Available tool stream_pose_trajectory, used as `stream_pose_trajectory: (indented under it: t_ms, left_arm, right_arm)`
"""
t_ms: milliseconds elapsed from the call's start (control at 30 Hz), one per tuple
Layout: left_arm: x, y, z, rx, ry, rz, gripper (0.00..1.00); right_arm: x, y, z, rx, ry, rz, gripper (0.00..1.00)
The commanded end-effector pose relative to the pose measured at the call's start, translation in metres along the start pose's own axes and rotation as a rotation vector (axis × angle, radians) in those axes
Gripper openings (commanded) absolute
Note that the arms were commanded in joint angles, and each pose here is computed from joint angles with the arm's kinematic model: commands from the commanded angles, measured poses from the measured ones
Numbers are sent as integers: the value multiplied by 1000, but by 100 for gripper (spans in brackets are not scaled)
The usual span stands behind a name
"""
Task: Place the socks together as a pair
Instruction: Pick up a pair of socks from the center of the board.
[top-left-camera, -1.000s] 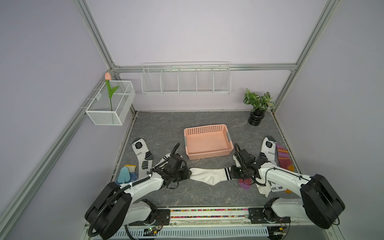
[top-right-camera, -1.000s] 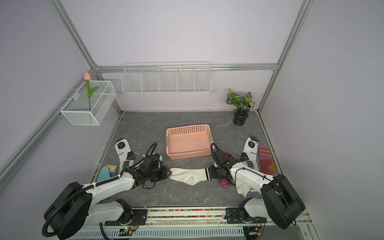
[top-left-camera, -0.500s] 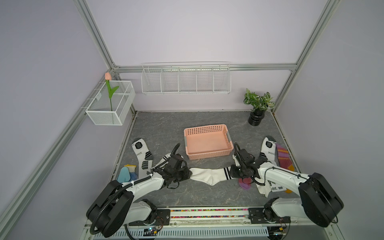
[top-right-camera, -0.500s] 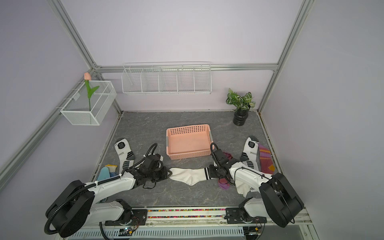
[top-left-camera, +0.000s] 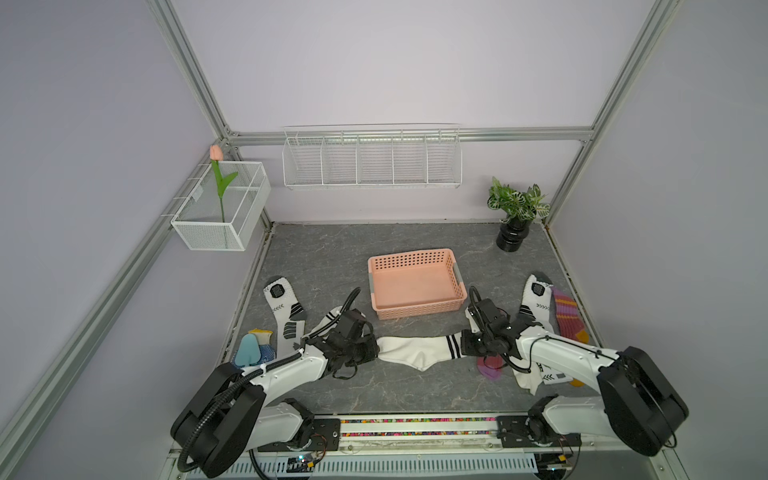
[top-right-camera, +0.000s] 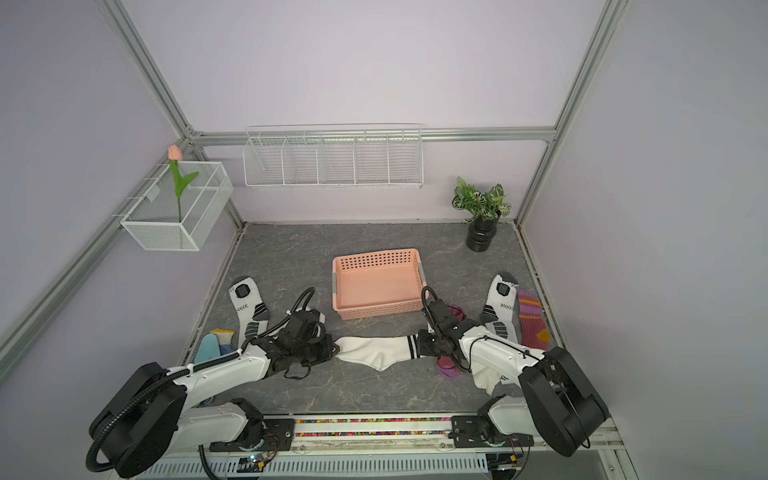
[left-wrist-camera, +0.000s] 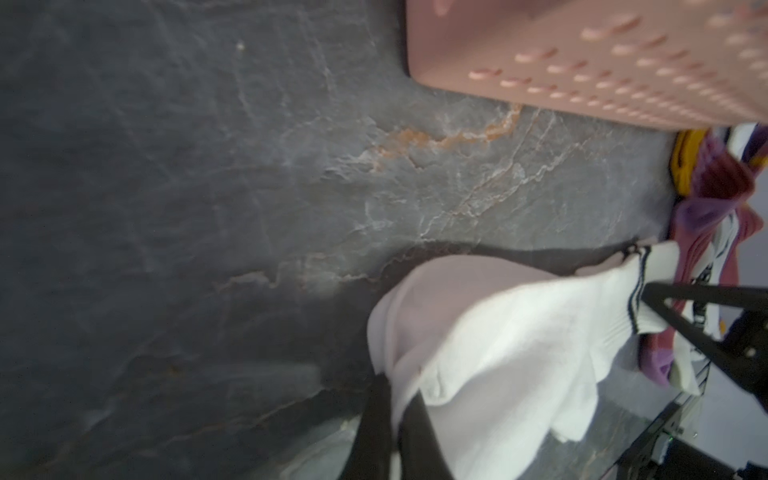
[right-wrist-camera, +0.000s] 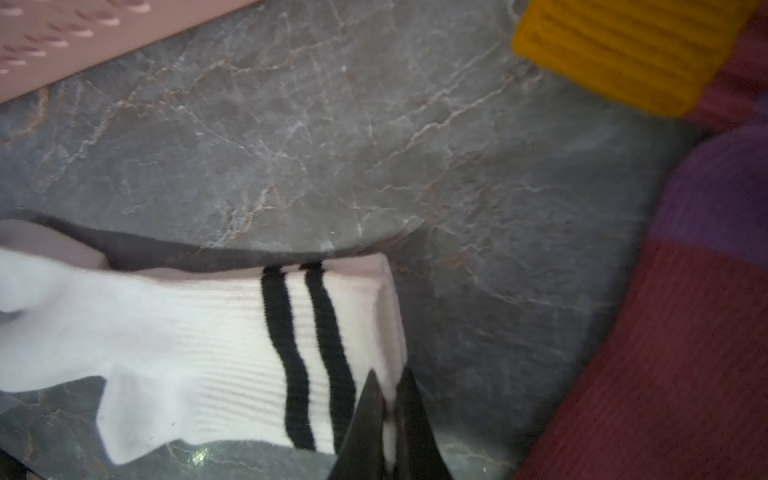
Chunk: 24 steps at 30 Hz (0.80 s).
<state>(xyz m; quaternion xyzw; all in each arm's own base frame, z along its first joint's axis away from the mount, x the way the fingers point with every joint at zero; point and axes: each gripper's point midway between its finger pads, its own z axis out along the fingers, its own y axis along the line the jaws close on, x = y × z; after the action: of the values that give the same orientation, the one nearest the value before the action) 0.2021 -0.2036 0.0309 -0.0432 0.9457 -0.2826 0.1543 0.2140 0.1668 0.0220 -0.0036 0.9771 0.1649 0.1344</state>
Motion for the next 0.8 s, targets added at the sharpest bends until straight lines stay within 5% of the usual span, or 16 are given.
stream_pose_trajectory:
  t_ms: [0, 767]
  left_arm:
    - [-2, -4, -6, 3, -7, 18, 0]
    - [-30, -79, -86, 256, -142, 70, 0]
  right_arm:
    - [8, -2, -5, -13, 10, -7, 7]
    - [-24, 44, -95, -181, -194, -104, 7]
